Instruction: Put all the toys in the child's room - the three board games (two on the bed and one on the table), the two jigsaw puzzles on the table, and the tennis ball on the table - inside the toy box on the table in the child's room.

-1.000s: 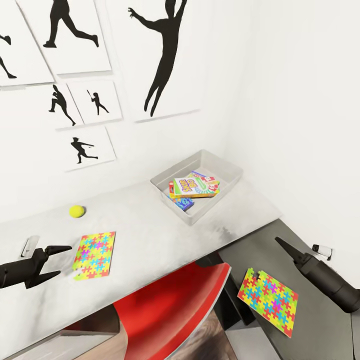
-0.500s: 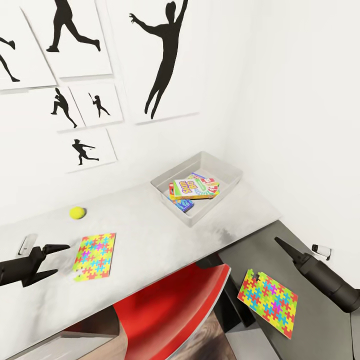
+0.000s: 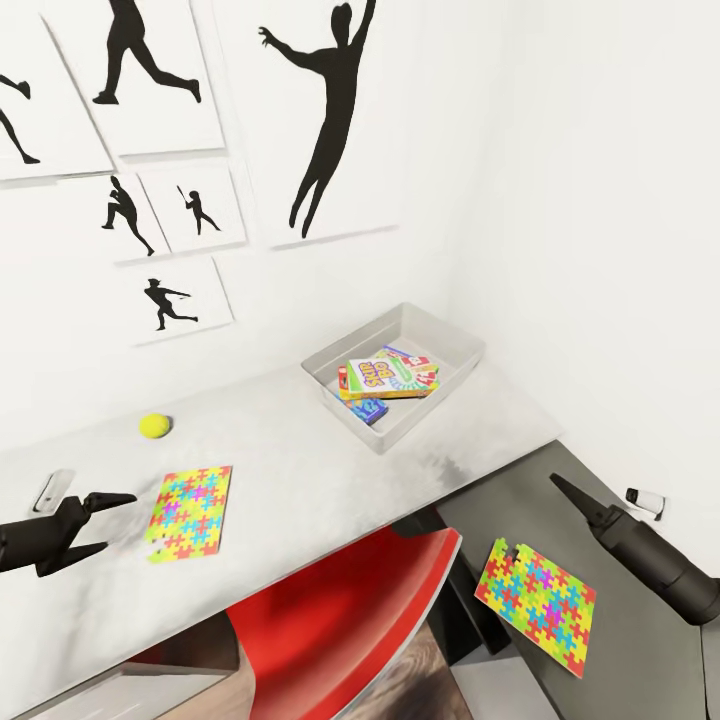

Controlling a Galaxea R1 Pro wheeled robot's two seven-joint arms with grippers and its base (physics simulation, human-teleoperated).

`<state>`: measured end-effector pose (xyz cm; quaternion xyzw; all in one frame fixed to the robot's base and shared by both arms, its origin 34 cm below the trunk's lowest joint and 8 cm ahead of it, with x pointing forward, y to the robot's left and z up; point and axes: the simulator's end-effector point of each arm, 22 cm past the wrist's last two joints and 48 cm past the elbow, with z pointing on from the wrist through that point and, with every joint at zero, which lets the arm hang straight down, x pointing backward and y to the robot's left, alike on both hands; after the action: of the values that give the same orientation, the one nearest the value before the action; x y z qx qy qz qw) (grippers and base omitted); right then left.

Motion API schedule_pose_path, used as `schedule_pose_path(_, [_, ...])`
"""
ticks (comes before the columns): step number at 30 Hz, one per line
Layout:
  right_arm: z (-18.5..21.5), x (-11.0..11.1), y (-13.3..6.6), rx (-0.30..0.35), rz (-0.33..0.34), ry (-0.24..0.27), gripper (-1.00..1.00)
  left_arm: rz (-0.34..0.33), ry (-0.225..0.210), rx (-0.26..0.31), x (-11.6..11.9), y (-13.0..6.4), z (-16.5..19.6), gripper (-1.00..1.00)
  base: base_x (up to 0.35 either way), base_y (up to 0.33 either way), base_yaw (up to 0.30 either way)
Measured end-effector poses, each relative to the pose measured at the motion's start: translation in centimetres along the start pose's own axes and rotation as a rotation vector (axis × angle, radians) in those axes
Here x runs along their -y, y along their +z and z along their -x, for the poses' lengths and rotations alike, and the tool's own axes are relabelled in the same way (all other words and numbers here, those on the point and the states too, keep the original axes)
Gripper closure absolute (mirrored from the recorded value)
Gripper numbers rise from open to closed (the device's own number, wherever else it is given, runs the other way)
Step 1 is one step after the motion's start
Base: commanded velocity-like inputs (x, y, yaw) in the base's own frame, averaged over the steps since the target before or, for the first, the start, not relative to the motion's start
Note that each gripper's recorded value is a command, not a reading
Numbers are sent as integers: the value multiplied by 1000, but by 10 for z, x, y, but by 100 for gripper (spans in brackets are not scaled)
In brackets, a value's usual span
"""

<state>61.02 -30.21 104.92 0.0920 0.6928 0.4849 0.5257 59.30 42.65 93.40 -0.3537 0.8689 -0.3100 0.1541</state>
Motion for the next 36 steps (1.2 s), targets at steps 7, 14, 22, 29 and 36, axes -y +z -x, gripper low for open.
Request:
schedule_pose_path(7, [0,0,0,1,-1,-2,-100,3,5,-1,0,1,-1,-100,0,0,0])
schedule_pose_path(14, [1,-2,0,2,6,-4,-100,2,7,-1,1,0,-1,-100,0,0,-56])
schedule_pose_path(22, [4,-7,0,7,17,-9,-100,-4,13,5,5,-3,0,-100,-166,0,-157])
schedule_pose_path(29, [7,-11,-1,13,23,-14,-100,-7,21,14,7,-9,2,-100,-98,0,-169])
schedule_pose_path(36, [10,-16,-1,18,30,-21,-100,3,40,29,9,-20,10,-100,-10,0,-171])
